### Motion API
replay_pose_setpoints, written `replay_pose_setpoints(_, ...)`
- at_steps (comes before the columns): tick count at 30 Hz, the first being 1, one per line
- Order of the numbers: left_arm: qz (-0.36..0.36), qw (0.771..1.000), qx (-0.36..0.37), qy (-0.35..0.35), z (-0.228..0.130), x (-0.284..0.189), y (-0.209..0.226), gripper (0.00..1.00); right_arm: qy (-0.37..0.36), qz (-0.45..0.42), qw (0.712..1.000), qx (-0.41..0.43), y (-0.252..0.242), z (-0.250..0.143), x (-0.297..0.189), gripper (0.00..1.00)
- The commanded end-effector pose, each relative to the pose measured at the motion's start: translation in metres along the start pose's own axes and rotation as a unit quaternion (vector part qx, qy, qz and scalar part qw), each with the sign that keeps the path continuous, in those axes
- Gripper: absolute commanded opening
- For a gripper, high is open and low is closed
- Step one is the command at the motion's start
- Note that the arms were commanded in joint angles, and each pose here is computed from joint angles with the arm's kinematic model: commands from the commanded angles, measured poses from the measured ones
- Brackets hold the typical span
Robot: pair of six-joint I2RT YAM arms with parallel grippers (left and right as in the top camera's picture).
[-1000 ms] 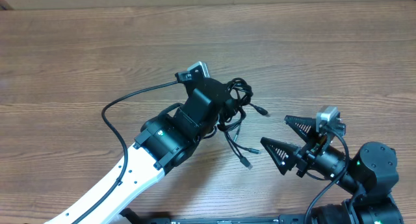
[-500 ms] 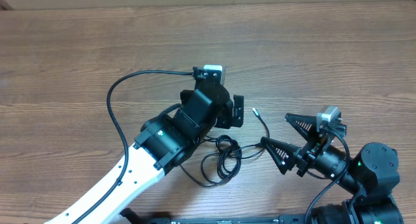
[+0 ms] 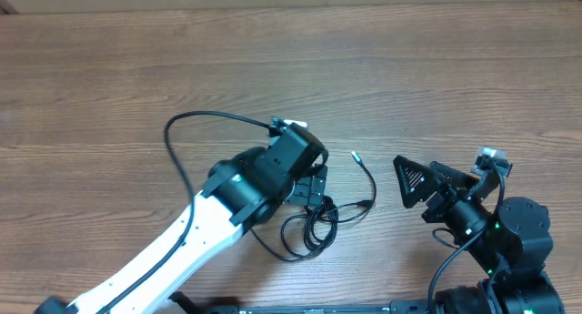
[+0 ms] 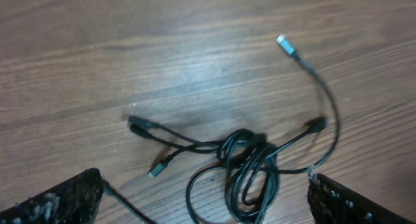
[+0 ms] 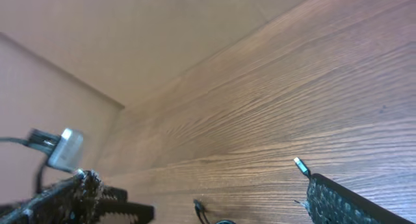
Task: Untangle cables
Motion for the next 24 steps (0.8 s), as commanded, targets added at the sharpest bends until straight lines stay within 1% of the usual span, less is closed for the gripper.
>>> replay_pose_setpoints(1,0.023,0.999,0.001,0.049,-0.01,0.03,-0.004,0.93,-0.013,-0.012,1.0,0.015,-0.001,0.004,-0.003,1.0)
replay_pose_setpoints(4,0.038,0.996,0.005,0.085,-0.019,0.052,-0.004,0.81,-0.014,-0.011,1.0,0.014,-0.001,0.005,-0.003,1.0)
replay_pose_setpoints(6,0.064,0.992,-0.009,0.109,-0.027,0.072,-0.001,0.79,-0.015,-0.011,1.0,0.014,-0.001,0.005,-0.003,1.0)
replay_pose_setpoints(8,0.089,0.987,-0.039,0.13,-0.035,0.09,0.002,0.79,-0.014,-0.011,1.0,0.014,-0.001,0.005,-0.003,1.0)
replay_pose_setpoints(9,0.096,0.983,-0.055,0.146,-0.041,0.098,0.002,0.75,-0.011,-0.013,1.0,0.015,-0.002,0.004,-0.003,1.0)
replay_pose_setpoints(11,0.091,0.98,-0.056,0.165,-0.047,0.106,0.0,0.7,-0.011,-0.013,1.0,0.014,-0.002,0.004,-0.003,1.0)
replay_pose_setpoints(15,0.073,0.979,-0.064,0.178,-0.051,0.114,-0.008,0.69,-0.015,-0.011,1.0,0.012,-0.001,0.005,-0.003,1.0)
replay_pose_setpoints(19,0.079,0.976,-0.082,0.184,-0.053,0.119,-0.008,0.67,-0.011,-0.013,1.0,0.012,-0.002,0.004,-0.003,1.0)
replay_pose_setpoints(20,0.079,0.976,-0.082,0.183,-0.053,0.12,-0.008,0.64,-0.012,-0.014,1.0,0.009,-0.002,0.004,-0.003,1.0)
replay_pose_setpoints(22,0.084,0.974,-0.103,0.182,-0.054,0.122,-0.009,0.55,-0.015,-0.02,1.0,0.01,-0.003,0.005,-0.003,1.0)
replay_pose_setpoints(24,0.082,0.975,-0.103,0.181,-0.054,0.123,-0.009,0.54,-0.014,-0.021,1.0,0.01,-0.004,0.004,-0.003,1.0)
Point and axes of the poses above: each gripper's point midway between its finger pads, its own x axis out along the fingers, its own y axis along the line the jaws close on, z = x × y, the point moved 4 cm from there along -x, back along the fingers, and after that the axes turned 9 degrees about -x, right-handed, at the moved point
